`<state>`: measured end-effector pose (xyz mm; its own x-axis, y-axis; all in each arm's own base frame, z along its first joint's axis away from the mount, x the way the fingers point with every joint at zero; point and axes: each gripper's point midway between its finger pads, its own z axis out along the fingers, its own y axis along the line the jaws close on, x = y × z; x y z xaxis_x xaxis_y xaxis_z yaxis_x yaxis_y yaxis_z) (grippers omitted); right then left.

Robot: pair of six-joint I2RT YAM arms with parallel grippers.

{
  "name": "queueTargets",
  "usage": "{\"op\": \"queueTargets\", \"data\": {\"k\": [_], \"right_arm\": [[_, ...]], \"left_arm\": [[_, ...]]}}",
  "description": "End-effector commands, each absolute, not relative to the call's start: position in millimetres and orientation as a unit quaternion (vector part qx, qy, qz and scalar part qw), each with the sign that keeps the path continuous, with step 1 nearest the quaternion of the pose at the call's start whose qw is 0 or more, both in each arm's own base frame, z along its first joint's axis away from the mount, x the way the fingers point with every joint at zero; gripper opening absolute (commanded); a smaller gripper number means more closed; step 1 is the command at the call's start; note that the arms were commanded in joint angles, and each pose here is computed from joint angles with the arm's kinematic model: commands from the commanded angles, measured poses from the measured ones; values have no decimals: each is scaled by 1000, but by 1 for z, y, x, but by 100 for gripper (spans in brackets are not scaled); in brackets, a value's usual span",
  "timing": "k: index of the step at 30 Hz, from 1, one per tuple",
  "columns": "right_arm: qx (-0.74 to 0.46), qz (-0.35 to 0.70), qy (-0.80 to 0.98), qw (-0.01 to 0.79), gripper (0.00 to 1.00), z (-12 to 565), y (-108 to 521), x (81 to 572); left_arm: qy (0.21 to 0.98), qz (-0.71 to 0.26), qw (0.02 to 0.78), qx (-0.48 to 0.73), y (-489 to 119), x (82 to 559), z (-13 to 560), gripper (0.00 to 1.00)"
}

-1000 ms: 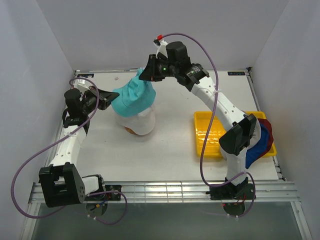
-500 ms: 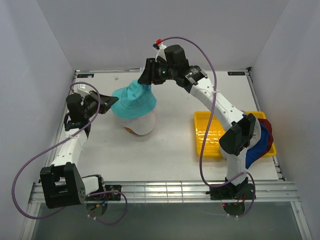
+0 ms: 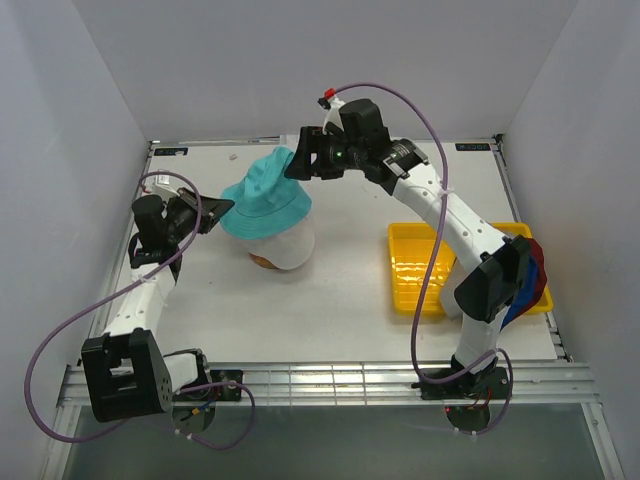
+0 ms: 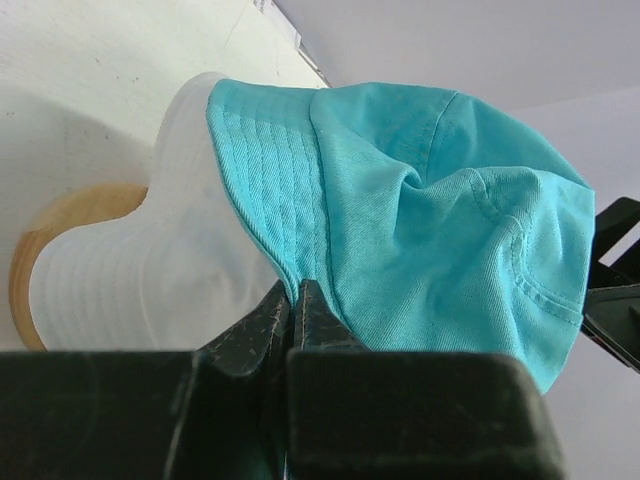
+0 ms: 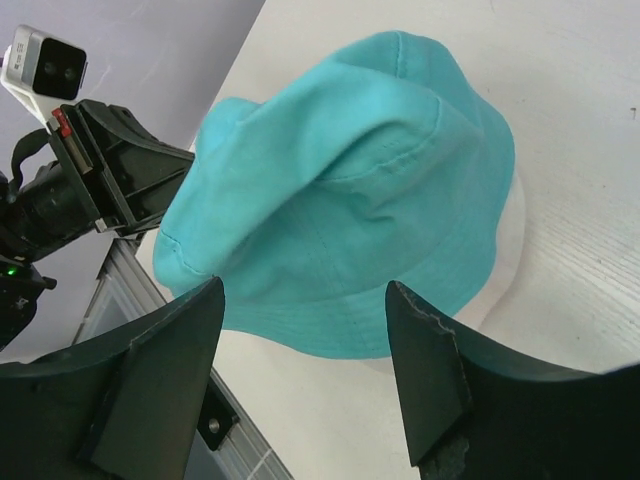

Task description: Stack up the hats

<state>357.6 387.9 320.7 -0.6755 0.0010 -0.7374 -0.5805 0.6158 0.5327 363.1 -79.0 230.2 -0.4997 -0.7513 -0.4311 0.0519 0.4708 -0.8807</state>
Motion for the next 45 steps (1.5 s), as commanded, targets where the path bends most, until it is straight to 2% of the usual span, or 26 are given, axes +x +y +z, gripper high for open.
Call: {"op": "queueTargets", "data": {"k": [1,6,12,24,45], "right_arm": [[-163,418,809,380,71,343,371,354],[-132,430,822,349,71,312,356,353],[-83,501,810,292,67,283,346,347],[-33,587,769,249,63,279,363,350],[25,620,759,196,63,255,373,345]], "left_arm": [[736,-442,461,-226,-74,359,230,10],[738,-438,462,-224,-73,357,225,10],[742,-435,459,-225,-72,356,218,10],[747,-424,462,-221,-70,357,217,10],[751,-418,462,-220,-68,357,217,9]]}}
